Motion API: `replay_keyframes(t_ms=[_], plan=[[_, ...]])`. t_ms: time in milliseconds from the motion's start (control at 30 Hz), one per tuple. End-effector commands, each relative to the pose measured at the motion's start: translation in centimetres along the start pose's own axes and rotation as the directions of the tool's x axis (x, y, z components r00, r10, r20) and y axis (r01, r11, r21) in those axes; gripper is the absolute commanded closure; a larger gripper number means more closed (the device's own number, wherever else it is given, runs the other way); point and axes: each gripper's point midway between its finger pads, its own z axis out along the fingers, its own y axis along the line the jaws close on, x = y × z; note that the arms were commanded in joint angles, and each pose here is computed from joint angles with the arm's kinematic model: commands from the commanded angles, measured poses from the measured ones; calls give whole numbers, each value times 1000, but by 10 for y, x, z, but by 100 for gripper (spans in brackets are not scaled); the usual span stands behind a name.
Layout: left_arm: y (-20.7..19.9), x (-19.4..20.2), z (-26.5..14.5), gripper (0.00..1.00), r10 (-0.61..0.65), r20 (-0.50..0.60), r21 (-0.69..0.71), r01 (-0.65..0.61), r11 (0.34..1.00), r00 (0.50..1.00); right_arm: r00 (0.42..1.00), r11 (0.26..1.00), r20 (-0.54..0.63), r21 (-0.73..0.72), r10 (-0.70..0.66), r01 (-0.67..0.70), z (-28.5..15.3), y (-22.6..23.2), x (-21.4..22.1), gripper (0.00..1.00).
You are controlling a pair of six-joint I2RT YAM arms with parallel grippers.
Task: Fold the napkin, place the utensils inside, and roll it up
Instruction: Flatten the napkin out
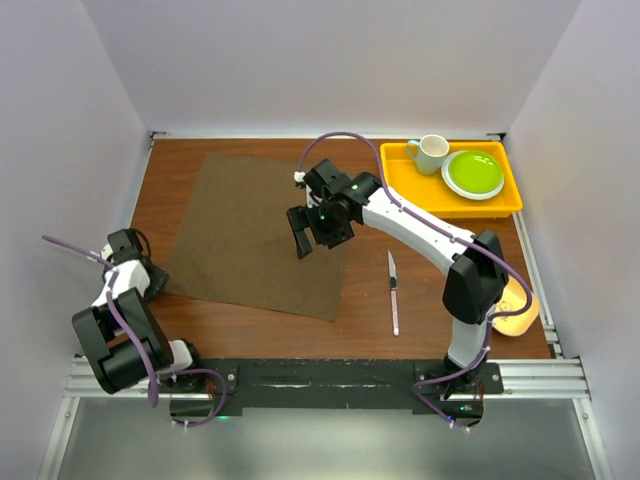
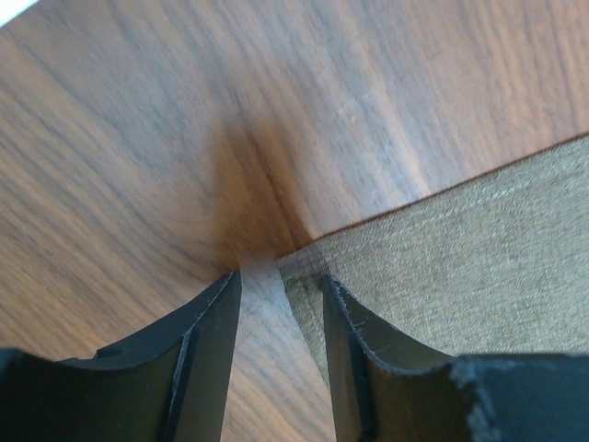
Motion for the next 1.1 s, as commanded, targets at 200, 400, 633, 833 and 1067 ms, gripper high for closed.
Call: replay_keyframes(t_ms=[200,400,633,833,1067], plan=[[10,5,21,69,22,-17,-63,-23,998,1000,997,1000,82,5,12,-13,-28,0,-3,14],[10,9,24,90,32,-33,-60,-34,998,999,996,1000,85,9,3,-4,-29,-1,-2,14],[11,7,20,100,24,-31,-73,-26,997,999,998,1000,61,16,-11,10,-23,-5,4,14],[20,2,6,86,-24,-29,-140,20,990,999,998,999,50,18,-30,29,-18,-7,5,14],[18,-7,-13,52,-65,18,-118,67,991,998,997,998,39,8,-60,59,-14,-5,3,14]])
